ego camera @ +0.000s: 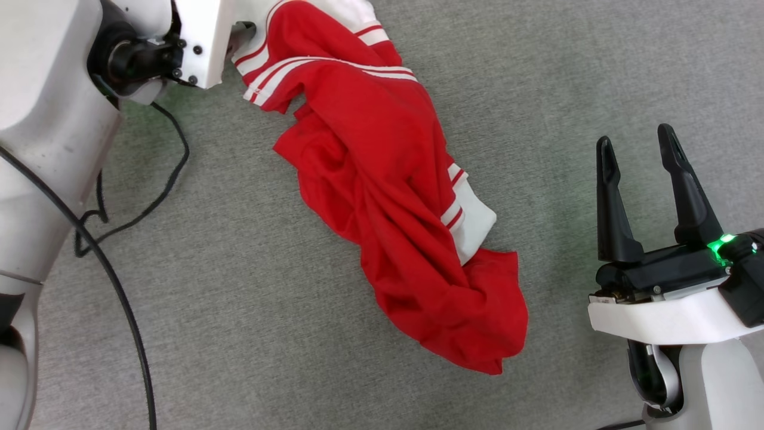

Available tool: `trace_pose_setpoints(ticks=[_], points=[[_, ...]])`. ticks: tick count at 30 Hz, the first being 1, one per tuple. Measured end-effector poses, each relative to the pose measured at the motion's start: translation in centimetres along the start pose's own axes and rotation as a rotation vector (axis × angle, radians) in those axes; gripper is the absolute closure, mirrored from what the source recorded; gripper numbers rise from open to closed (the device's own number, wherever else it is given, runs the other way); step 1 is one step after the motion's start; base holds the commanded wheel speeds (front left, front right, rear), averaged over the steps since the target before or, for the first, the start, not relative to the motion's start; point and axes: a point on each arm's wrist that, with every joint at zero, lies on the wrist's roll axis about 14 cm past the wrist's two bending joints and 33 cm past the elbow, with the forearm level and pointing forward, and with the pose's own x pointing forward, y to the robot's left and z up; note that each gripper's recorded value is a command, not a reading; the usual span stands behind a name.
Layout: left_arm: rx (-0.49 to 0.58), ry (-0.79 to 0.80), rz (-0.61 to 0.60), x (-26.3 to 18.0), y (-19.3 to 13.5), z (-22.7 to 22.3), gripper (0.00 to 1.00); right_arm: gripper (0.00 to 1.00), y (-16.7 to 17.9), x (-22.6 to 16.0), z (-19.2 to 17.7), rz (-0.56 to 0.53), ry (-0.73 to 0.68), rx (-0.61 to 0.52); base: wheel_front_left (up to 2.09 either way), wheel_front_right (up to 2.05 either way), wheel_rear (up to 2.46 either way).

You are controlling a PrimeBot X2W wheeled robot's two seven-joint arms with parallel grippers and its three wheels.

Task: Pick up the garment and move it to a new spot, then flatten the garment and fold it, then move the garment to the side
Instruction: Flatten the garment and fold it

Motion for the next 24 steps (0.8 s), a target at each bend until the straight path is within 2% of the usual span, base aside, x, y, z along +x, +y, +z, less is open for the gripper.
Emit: trace_pose_setpoints(ticks=[1, 7, 13, 18, 24], points=[[0.002, 0.004, -0.004, 0.1, -0.1, -0.1, 1.00, 0.00, 0.1, 0.1, -0.1, 0.002, 0.002, 0.001, 0.00, 0.00, 0.00], [-0.035, -0.022, -0.064, -0.1, -1.4, -0.5, 1.00, 0.00, 0.8, 0.4, -0.4, 0.024, 0.003, 0.006, 0.00, 0.00, 0.00], [-0.067, -0.146, -0.048, -1.9, -1.1, 0.0, 1.00, 0.00, 1.7, 0.6, 0.6, 0.052, -0.025, -0.011, 0.00, 0.00, 0.00], [-0.099, -0.276, 0.002, -5.7, 0.3, 0.2, 1.00, 0.00, 2.4, 0.1, 1.9, 0.069, -0.053, -0.014, 0.00, 0.00, 0.00], [-0.129, -0.479, 0.069, -12.9, 1.9, -0.2, 1.00, 0.00, 3.9, -1.0, 3.5, 0.108, -0.083, -0.009, 0.00, 0.00, 0.00]])
